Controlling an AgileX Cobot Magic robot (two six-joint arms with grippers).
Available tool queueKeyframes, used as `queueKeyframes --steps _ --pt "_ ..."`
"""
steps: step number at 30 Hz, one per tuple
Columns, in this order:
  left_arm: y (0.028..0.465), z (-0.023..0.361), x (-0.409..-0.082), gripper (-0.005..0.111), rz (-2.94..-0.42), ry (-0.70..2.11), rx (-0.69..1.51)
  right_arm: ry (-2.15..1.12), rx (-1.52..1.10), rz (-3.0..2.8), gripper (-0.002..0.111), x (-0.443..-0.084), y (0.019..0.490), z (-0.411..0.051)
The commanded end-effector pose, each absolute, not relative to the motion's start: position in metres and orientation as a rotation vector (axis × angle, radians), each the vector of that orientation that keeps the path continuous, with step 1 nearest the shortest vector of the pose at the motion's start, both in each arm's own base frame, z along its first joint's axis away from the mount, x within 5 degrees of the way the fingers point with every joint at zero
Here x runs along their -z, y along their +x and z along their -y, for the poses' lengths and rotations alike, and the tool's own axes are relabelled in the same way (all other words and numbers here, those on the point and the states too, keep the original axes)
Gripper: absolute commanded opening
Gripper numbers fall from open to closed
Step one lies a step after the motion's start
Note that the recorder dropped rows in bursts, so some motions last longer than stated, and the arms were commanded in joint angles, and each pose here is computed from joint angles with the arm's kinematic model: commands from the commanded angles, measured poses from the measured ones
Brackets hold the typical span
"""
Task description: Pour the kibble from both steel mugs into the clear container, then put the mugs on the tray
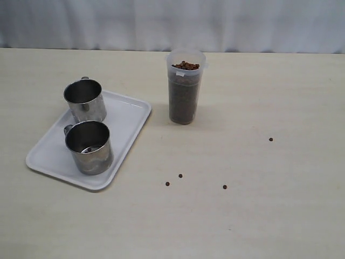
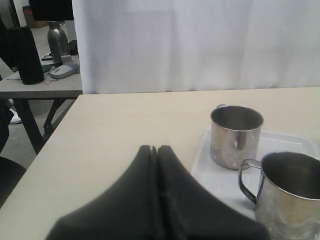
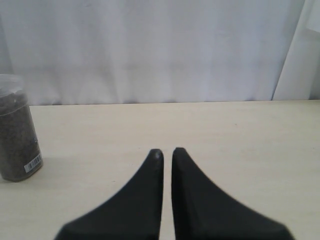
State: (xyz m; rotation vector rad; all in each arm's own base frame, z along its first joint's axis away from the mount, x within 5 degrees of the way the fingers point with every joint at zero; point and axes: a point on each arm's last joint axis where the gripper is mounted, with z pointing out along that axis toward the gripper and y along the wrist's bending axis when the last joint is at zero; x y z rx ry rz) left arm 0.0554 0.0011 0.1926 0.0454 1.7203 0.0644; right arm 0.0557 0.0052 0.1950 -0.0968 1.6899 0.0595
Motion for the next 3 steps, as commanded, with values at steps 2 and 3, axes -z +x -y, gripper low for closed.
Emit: queueKeyframes --steps 2,3 --pt "0.0554 -0.0009 -0.1917 0.0 -1.72 0.043 -0.058 -0.112 -0.048 -1.689 0.005 -0.1942 0.0556 -0.0052" --pt "0.0555 -0.0009 -0.192 0.0 -1.717 0.043 -0.058 -0.112 -0.048 -1.689 0.005 -0.1942 0.0556 -0.0052"
